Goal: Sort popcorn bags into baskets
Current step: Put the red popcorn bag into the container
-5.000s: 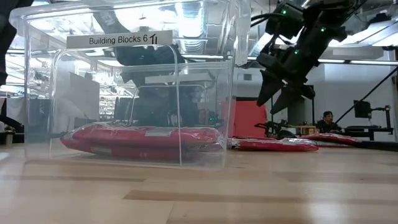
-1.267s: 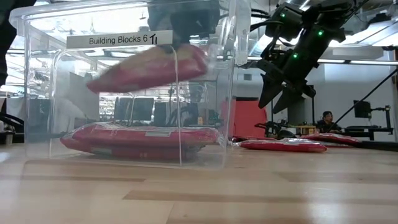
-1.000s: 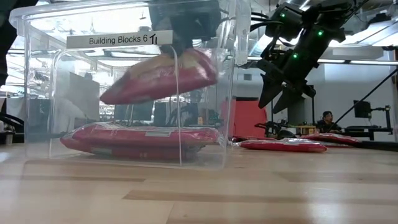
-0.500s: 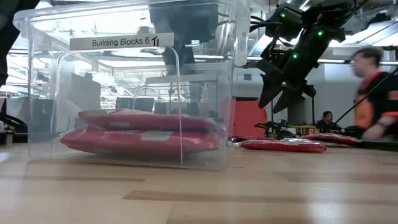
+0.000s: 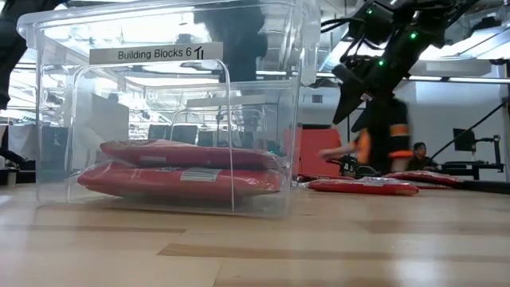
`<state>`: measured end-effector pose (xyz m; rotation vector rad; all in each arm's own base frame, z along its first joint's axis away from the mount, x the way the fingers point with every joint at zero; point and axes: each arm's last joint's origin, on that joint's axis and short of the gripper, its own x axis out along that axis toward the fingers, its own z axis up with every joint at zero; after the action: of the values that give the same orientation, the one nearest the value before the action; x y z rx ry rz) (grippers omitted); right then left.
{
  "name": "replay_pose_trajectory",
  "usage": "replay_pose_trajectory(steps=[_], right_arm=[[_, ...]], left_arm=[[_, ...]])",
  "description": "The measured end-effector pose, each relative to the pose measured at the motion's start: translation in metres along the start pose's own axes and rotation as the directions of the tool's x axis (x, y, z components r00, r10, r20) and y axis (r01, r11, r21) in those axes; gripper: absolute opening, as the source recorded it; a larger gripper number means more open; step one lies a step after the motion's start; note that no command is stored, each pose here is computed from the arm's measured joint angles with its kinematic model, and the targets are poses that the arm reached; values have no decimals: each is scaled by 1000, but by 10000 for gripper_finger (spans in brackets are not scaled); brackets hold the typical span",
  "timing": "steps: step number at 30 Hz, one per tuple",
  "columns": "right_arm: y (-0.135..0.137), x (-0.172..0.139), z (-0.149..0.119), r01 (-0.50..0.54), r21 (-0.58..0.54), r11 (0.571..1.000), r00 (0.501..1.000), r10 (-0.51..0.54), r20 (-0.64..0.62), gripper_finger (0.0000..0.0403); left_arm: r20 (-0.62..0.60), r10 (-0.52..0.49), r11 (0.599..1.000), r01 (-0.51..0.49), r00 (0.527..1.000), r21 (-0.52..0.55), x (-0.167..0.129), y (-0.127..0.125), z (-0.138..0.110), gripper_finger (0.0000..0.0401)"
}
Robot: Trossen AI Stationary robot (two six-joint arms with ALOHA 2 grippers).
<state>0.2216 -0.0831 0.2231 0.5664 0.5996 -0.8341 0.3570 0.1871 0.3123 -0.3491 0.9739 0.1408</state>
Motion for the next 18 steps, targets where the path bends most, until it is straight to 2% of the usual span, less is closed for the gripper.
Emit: replay_pose_trajectory(steps=[4,7,10,14,18], right_arm=[[-7,-8,3,15,13,1000,1000,-16,5,295],[-12,-11,5,27,22,999,1000,-27,8,295],[-14,-10,6,36,28,999,999,-36,7,295],[-14,-8,6,43,30,999,999,-43,3,295],[-14,-2,5,56,26,998,998,-56,-13,295]], left_arm=[[61,-8,982,19,998,-187,11,46,-12,189],[118,48,965,-16,992,-261,23,65,-19,221],[116,201,937,-156,973,-314,36,73,-26,246],[117,387,868,-319,915,-381,45,74,-29,258],[157,403,847,-303,902,-436,54,74,-32,259]])
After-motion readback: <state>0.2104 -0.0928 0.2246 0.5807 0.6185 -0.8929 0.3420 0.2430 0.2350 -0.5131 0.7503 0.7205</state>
